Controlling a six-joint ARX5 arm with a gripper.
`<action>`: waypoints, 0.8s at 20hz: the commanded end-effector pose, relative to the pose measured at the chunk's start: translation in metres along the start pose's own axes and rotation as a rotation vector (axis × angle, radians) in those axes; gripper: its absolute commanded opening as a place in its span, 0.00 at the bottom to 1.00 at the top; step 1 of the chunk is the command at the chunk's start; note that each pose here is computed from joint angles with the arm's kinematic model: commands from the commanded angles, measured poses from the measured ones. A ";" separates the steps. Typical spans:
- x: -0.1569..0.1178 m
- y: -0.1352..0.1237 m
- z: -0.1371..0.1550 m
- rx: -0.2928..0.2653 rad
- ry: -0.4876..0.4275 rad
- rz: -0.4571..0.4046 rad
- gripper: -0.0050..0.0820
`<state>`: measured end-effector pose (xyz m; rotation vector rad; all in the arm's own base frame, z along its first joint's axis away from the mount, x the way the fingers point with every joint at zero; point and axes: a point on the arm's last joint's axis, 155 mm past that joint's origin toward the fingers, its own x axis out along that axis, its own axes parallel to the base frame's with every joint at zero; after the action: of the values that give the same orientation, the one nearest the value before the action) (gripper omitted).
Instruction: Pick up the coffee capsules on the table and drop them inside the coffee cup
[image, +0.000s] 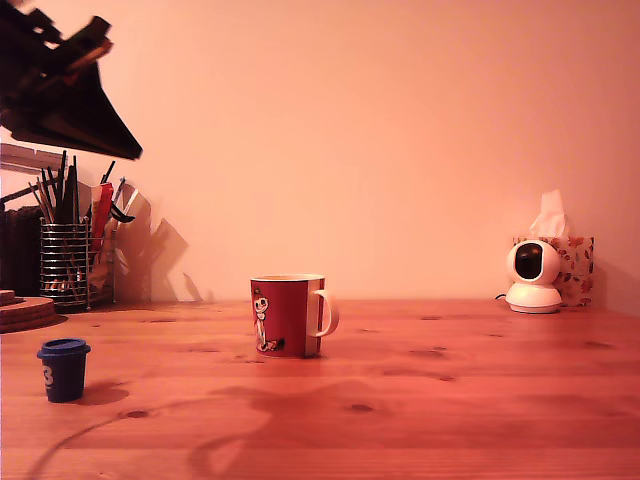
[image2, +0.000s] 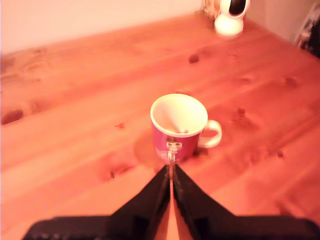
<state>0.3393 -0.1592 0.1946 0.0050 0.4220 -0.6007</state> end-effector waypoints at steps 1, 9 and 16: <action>-0.010 0.000 0.012 0.009 -0.075 0.018 0.04; -0.026 0.000 -0.017 -0.082 0.014 0.051 0.04; -0.056 0.006 -0.017 -0.128 0.005 0.153 0.04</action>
<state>0.2977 -0.1226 0.2133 -0.0729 0.4202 -0.4308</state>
